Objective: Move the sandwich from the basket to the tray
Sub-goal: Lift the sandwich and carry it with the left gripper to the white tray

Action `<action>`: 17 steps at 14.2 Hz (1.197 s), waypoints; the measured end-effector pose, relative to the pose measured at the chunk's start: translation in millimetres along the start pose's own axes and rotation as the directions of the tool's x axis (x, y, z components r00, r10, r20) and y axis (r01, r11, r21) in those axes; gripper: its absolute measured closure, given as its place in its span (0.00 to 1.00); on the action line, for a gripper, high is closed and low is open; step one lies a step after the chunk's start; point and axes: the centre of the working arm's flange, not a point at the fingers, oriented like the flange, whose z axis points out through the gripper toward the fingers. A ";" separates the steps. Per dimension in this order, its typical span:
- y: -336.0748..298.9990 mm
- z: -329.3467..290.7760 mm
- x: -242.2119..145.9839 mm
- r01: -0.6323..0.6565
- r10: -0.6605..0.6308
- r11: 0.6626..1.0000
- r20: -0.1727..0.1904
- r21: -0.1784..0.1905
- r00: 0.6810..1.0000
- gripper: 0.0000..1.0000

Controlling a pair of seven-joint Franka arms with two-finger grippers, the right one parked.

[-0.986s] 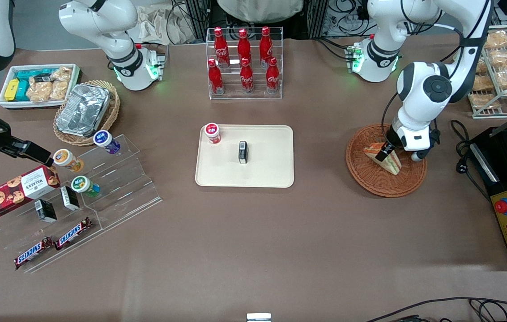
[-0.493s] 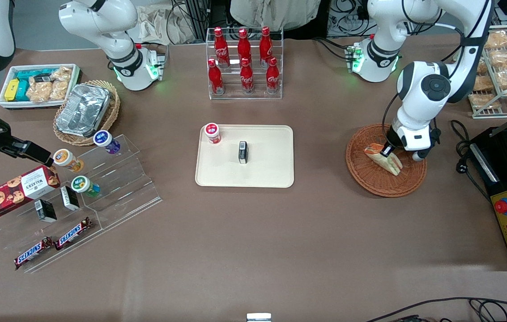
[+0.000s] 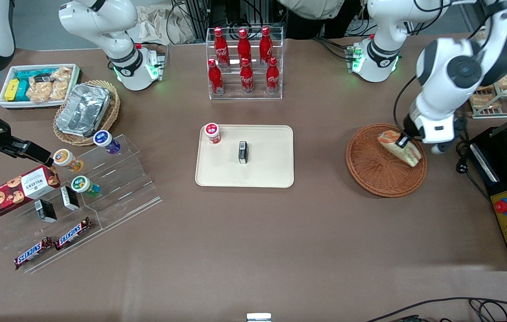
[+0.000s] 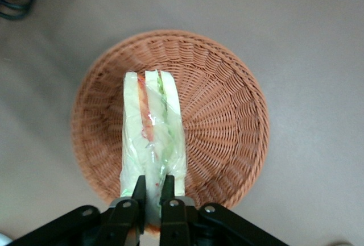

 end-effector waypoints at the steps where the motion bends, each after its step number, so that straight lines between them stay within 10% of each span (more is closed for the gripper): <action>1: 2.5 -24.7 4.7 -0.017 0.017 1.000 0.003 0.009 1.000 0.89; 17: 33.3 -115.0 -27.9 -0.407 0.408 0.913 0.094 -0.029 0.908 0.89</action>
